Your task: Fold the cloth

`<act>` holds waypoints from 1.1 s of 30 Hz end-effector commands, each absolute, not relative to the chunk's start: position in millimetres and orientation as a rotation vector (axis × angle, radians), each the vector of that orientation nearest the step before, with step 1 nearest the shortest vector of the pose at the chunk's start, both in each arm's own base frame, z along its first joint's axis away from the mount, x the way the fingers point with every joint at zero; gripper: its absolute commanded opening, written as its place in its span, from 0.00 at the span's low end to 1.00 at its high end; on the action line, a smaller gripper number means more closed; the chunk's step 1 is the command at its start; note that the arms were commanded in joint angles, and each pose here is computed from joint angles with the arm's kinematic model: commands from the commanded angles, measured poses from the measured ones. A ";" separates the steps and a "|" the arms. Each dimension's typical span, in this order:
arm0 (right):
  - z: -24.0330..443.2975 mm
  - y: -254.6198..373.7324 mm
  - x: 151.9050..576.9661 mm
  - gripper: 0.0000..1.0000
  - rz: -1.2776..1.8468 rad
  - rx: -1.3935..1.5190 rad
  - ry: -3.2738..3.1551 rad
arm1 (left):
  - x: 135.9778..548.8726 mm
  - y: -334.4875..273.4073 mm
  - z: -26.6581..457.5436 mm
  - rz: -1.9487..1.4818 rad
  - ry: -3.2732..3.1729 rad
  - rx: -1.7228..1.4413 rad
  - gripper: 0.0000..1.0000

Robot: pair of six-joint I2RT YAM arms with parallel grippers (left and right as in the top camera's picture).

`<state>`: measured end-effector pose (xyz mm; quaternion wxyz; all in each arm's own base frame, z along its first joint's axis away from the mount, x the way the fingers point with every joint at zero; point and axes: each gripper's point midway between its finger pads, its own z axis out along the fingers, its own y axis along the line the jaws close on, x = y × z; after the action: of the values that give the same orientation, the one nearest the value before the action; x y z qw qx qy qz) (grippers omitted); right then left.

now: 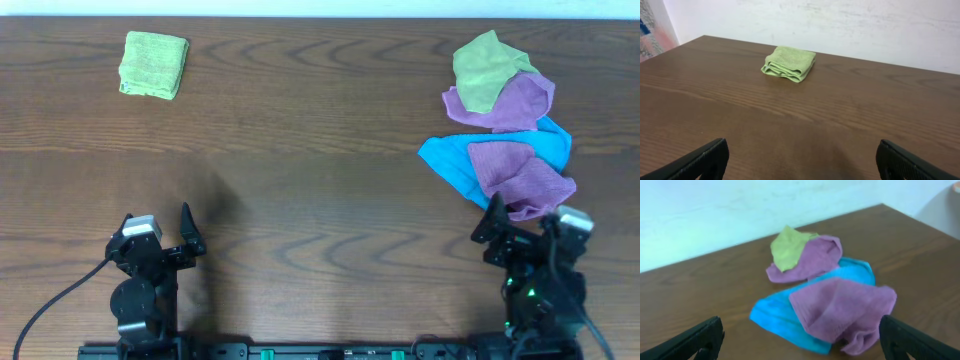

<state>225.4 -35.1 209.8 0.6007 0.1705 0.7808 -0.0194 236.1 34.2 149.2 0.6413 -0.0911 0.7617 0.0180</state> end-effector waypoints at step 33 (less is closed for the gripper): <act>137.9 -39.7 225.8 0.99 -0.006 0.452 1.767 | 235.8 37.4 133.2 0.055 1.767 -0.228 0.95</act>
<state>225.8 -39.8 139.7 0.6111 0.1908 0.7682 -0.0083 236.0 34.3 149.3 0.6414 -0.0912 0.7616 0.0182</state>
